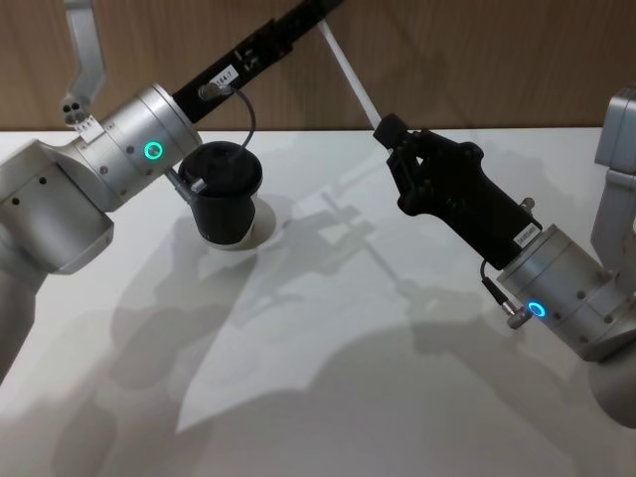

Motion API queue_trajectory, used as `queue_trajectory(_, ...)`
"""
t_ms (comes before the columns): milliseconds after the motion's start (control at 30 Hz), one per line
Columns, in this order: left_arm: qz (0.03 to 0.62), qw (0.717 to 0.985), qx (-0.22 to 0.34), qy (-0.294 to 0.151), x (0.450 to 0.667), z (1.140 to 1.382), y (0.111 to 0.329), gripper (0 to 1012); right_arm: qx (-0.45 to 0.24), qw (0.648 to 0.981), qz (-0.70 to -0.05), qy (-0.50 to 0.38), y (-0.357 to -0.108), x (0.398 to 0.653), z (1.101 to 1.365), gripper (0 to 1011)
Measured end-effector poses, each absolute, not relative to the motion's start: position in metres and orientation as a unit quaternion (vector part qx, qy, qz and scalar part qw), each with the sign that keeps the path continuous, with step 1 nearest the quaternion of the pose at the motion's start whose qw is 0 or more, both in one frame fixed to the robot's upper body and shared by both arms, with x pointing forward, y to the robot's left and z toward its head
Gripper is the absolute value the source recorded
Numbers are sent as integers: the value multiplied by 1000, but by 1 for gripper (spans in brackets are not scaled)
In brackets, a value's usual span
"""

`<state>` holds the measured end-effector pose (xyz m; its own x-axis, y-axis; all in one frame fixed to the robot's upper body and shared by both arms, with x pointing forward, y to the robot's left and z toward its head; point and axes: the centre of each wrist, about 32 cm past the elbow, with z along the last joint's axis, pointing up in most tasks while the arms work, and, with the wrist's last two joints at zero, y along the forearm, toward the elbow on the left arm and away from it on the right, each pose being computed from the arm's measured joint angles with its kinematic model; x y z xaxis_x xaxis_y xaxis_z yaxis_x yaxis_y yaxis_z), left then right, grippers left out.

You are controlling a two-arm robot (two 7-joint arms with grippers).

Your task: Pick up the straw with one hand, pass it to the other hand, and insert it into the cup.

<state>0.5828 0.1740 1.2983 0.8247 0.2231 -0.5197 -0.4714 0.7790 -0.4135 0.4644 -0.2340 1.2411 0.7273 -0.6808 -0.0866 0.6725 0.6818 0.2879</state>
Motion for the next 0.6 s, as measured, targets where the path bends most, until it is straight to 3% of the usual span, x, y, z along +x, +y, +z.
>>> queue_trajectory(300, 194, 915, -275, 222, 579, 1297, 178, 125, 151, 917, -369, -14, -234, 464, 1241, 6)
queue_trajectory(600, 200, 914, -277, 218, 575, 1296, 182, 66, 152, 917, -369, -14, -234, 464, 1241, 6)
